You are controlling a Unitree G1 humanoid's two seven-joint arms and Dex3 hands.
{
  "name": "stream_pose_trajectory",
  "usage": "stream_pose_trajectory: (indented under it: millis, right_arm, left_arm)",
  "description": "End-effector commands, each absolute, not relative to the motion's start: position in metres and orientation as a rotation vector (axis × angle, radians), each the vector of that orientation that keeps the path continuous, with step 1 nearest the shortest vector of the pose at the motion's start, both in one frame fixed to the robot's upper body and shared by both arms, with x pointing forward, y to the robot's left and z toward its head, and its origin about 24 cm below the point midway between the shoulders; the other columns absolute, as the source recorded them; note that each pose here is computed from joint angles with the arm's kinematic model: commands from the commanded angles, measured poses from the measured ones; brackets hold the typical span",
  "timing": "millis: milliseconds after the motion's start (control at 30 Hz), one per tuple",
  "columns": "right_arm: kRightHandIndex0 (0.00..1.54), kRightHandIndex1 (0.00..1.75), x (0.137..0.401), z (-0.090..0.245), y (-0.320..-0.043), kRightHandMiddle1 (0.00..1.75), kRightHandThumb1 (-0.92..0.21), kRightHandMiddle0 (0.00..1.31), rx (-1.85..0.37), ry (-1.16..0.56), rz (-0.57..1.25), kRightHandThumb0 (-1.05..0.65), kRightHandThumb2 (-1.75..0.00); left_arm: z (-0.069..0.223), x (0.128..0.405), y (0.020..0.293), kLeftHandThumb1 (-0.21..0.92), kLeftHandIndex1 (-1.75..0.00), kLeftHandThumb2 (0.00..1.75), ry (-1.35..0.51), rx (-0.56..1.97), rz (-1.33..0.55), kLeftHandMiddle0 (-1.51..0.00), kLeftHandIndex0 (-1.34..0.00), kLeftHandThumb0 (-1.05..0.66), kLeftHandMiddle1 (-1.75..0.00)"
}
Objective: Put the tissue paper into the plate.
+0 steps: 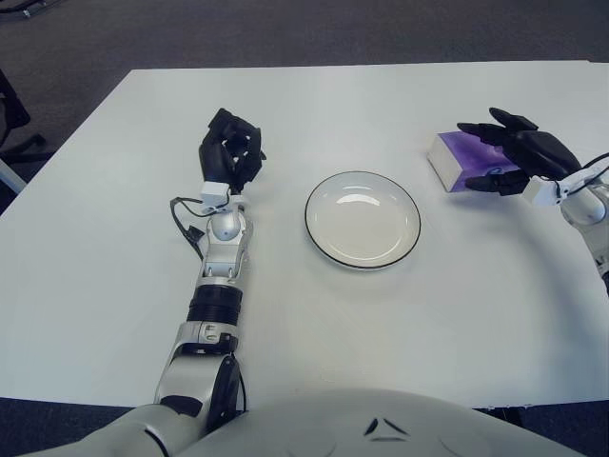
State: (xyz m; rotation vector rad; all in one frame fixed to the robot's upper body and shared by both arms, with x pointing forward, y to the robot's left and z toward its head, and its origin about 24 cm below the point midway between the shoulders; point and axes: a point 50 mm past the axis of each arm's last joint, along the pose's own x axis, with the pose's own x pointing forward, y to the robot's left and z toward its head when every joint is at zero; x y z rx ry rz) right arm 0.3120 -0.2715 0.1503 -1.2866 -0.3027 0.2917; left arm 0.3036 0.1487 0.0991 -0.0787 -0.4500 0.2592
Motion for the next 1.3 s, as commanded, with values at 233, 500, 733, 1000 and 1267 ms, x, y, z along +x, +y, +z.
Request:
stream_pose_trajectory:
  millis: [233,500,733,1000,1267]
  right_arm:
    - [0.09,0.0,0.329,0.14,-0.268,0.0,-0.92,0.24,-1.287,-0.101,0.426,-0.79,-0.41]
    - [0.06,0.0,0.345,0.115,-0.272,0.0,-0.92,0.17,-1.24,0.062,0.441,-0.92,-0.42]
    - [0.03,0.0,0.349,0.099,-0.273,0.0,-0.92,0.14,-1.251,0.102,0.433,-0.98,-0.4]
    - [0.01,0.0,0.352,0.089,-0.269,0.0,-0.92,0.14,-1.261,0.115,0.423,-0.99,-0.4]
    - [0.15,0.02,0.348,0.074,-0.269,0.07,-0.92,0.31,-1.334,0.027,0.281,-0.72,-0.29]
  left_arm:
    - [0.001,0.249,0.158,0.92,-1.75,0.34,-0.084,-0.04,0.35,-0.92,-0.76,-0.27,-1.75]
    - [0.002,0.247,0.158,0.92,-1.75,0.34,-0.092,-0.035,0.35,-0.93,-0.76,-0.26,-1.75]
    - [0.002,0.245,0.158,0.92,-1.75,0.34,-0.095,-0.034,0.352,-0.93,-0.77,-0.26,-1.75]
    - [0.003,0.244,0.158,0.92,-1.75,0.34,-0.098,-0.035,0.355,-0.93,-0.77,-0.26,-1.75]
    - [0.004,0.243,0.157,0.92,-1.75,0.34,-0.099,-0.037,0.357,-0.93,-0.77,-0.26,-1.75]
